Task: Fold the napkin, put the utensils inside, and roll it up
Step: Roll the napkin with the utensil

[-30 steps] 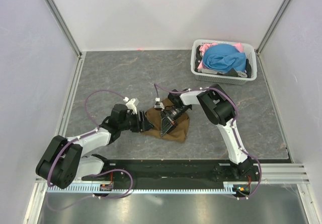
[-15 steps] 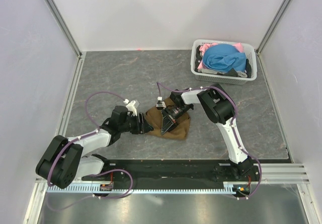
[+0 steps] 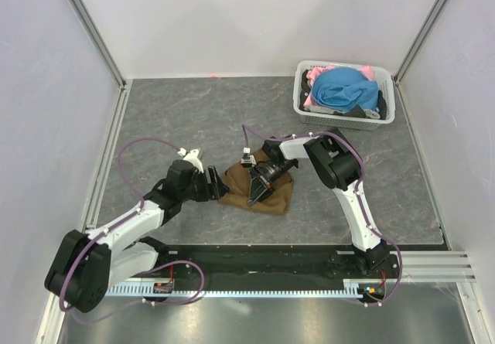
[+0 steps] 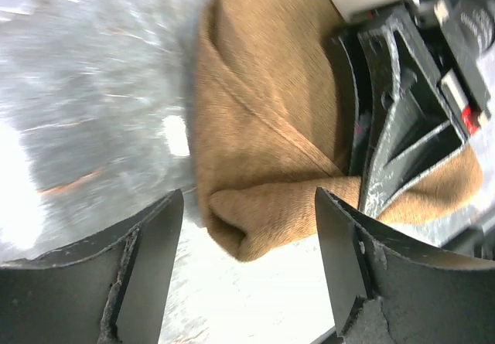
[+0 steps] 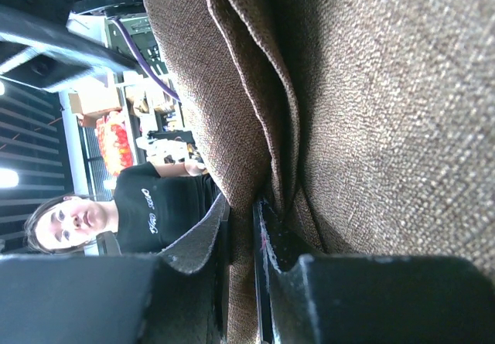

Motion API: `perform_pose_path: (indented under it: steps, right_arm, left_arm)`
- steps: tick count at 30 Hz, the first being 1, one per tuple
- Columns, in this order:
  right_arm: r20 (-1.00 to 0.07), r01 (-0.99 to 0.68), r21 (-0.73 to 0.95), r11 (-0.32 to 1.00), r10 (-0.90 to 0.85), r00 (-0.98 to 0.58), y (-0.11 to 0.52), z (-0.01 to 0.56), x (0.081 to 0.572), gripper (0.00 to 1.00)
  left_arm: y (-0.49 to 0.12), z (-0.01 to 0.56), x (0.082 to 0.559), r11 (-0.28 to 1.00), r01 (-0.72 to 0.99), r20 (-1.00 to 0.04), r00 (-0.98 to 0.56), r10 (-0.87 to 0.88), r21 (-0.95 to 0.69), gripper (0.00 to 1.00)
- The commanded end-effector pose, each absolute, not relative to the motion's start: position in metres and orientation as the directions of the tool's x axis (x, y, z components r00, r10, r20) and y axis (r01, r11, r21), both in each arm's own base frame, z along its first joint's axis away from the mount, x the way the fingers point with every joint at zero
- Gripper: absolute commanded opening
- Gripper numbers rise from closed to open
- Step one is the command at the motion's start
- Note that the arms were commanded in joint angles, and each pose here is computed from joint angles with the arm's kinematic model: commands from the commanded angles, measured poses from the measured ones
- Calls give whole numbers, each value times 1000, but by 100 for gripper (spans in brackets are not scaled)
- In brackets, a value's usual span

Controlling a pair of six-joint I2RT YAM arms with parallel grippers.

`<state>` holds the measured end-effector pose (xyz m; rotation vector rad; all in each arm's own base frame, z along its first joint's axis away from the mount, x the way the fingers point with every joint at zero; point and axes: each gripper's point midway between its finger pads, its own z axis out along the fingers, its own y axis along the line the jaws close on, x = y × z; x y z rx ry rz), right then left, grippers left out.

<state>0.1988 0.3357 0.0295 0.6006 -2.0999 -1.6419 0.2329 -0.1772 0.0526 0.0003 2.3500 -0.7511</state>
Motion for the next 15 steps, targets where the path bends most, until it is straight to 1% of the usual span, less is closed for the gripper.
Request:
perform_pose_path:
  steps: [1, 4, 7, 15]
  right_arm:
    - [-15, -215, 935, 283, -572, -820, 323, -29, 208, 11]
    - [-18, -216, 935, 281, -571, -821, 324, -28, 208, 11]
    - [-15, -214, 935, 284, -569, -822, 323, -28, 208, 11]
    - [-9, -214, 931, 295, -569, -823, 323, -30, 207, 11]
  left_arm:
    - [-161, 56, 234, 858, 68, -582, -761, -286, -509, 76]
    - [-161, 47, 222, 840, 50, -555, -771, -312, -540, 73]
    - [-163, 49, 223, 819, 55, -562, -753, -341, -571, 68]
    - [-170, 53, 236, 801, 72, -581, -726, -366, -595, 65]
